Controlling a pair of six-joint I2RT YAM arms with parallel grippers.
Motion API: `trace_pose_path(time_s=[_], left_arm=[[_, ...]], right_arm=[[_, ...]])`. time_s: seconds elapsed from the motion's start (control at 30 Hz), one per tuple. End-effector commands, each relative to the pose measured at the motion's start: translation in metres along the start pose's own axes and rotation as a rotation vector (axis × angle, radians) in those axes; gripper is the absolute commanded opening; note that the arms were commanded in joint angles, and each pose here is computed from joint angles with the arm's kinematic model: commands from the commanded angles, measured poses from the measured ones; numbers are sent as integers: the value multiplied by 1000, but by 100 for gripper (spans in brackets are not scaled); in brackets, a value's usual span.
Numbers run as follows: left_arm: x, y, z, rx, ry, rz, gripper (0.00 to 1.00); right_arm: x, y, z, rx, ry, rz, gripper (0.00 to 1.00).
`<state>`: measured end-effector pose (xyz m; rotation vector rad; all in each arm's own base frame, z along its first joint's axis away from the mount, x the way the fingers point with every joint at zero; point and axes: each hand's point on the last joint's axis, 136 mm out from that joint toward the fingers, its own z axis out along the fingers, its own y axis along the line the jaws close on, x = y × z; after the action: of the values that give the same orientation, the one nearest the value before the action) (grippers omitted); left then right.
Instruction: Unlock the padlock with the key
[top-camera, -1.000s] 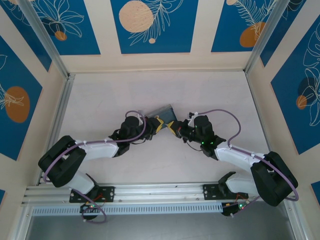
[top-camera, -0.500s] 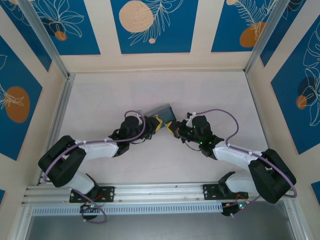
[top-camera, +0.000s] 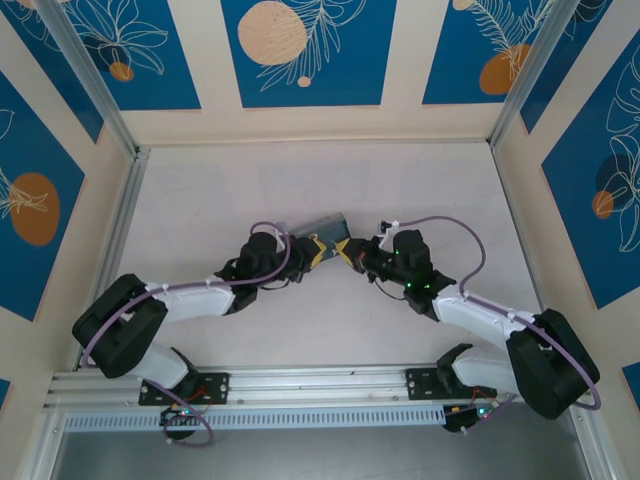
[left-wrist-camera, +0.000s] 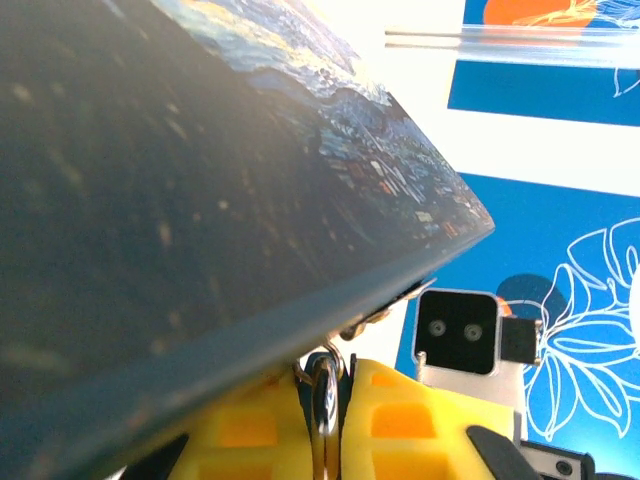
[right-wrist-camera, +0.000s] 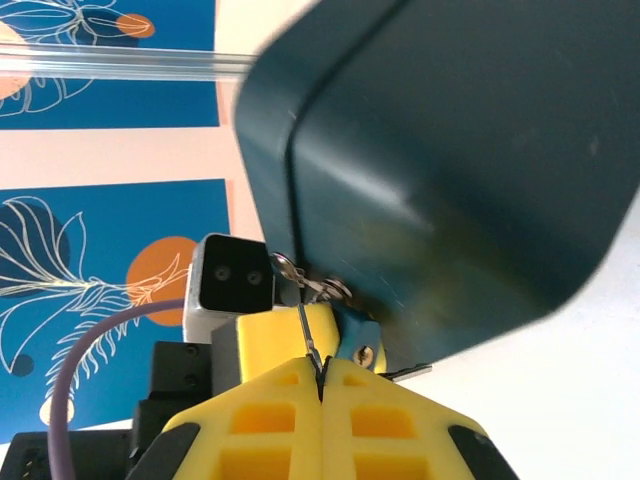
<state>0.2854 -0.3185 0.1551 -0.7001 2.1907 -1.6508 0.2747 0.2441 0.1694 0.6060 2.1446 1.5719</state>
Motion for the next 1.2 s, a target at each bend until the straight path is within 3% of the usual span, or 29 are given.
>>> trace_pose_path(time_s=[0.0,0.47,1.17], left_arm=[[5,-12,-11,42,55,50,0],[11,-25,-27,56,165,76,0],[14,-38,-33,66,187,82,0]], right_arm=[[7,-8,-11,13,35,-26,0],[28,-19,-32,-18,86,-3,0],[48,-9,-12,-33,75,7,0]])
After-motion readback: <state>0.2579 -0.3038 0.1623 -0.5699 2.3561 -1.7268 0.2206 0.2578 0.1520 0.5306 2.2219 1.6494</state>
